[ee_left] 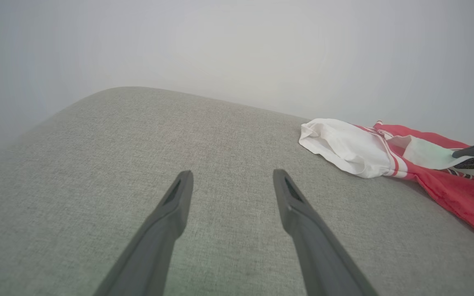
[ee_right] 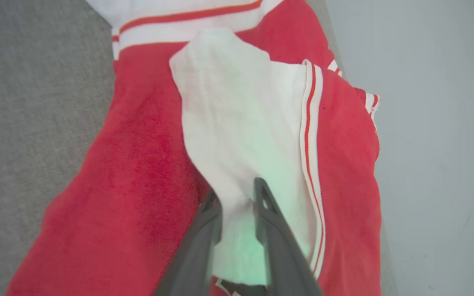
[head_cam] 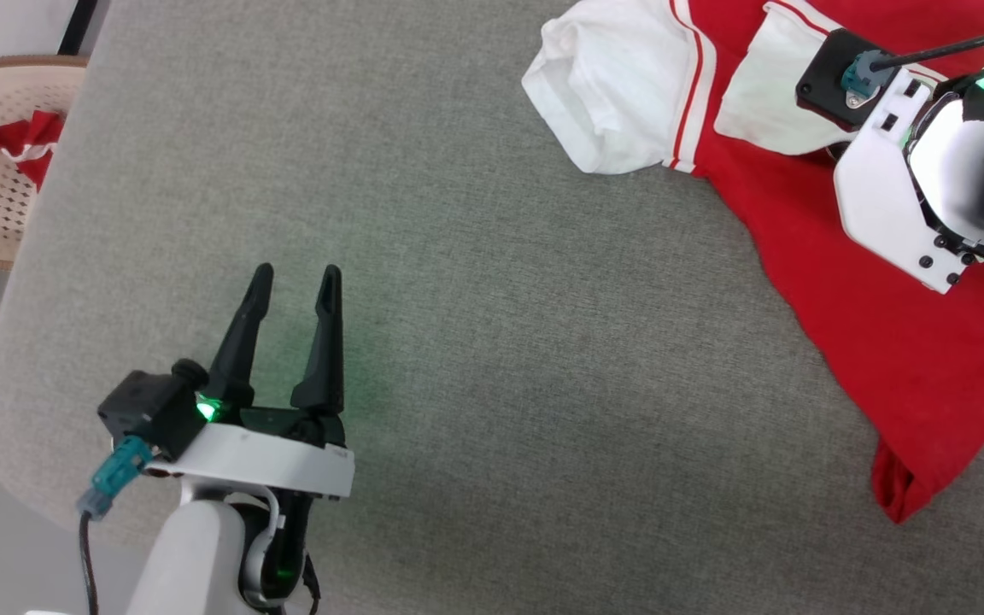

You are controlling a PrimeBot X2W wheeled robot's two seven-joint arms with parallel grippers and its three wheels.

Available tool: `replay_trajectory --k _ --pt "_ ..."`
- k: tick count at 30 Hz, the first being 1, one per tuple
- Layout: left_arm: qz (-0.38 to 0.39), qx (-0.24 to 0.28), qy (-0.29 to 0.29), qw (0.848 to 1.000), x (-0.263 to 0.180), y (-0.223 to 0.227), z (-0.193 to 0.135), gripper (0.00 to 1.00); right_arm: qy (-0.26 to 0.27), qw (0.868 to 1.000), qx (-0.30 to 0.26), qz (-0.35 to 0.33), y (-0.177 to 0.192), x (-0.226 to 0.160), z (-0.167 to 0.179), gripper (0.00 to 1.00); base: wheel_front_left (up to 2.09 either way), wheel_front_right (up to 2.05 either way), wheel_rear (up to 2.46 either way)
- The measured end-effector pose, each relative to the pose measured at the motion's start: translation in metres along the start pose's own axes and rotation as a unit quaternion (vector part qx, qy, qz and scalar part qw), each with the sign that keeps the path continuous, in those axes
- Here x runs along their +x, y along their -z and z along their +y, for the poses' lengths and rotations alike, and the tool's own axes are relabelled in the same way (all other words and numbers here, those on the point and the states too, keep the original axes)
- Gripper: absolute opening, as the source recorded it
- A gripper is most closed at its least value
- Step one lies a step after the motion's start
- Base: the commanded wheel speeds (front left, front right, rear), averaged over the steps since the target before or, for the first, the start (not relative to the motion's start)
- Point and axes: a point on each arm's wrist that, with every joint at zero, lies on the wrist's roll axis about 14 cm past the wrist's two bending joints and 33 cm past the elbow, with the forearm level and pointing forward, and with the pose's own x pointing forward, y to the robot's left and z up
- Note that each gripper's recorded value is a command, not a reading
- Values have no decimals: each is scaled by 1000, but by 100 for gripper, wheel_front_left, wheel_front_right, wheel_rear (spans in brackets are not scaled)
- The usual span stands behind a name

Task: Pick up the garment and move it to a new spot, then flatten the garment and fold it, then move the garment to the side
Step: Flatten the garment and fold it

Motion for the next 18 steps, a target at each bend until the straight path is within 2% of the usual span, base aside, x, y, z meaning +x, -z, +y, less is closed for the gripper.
replay_trajectory --k 6,10,14,18 --pt "-1 -11 2 1000 4 1 -3 100 18 1000 19 -13 4 -7 -17 0 0 0 0" --pt "2 -13 15 1000 8 5 -11 100 55 991 103 -60 5 -22 -56 0 0 0 0" --pt "4 -12 24 1000 12 7 -14 100 110 972 190 -86 32 -43 -98 0 0 0 0" --pt "7 -11 39 999 18 11 -21 100 165 938 292 -82 88 -63 -127 0 0 0 0"
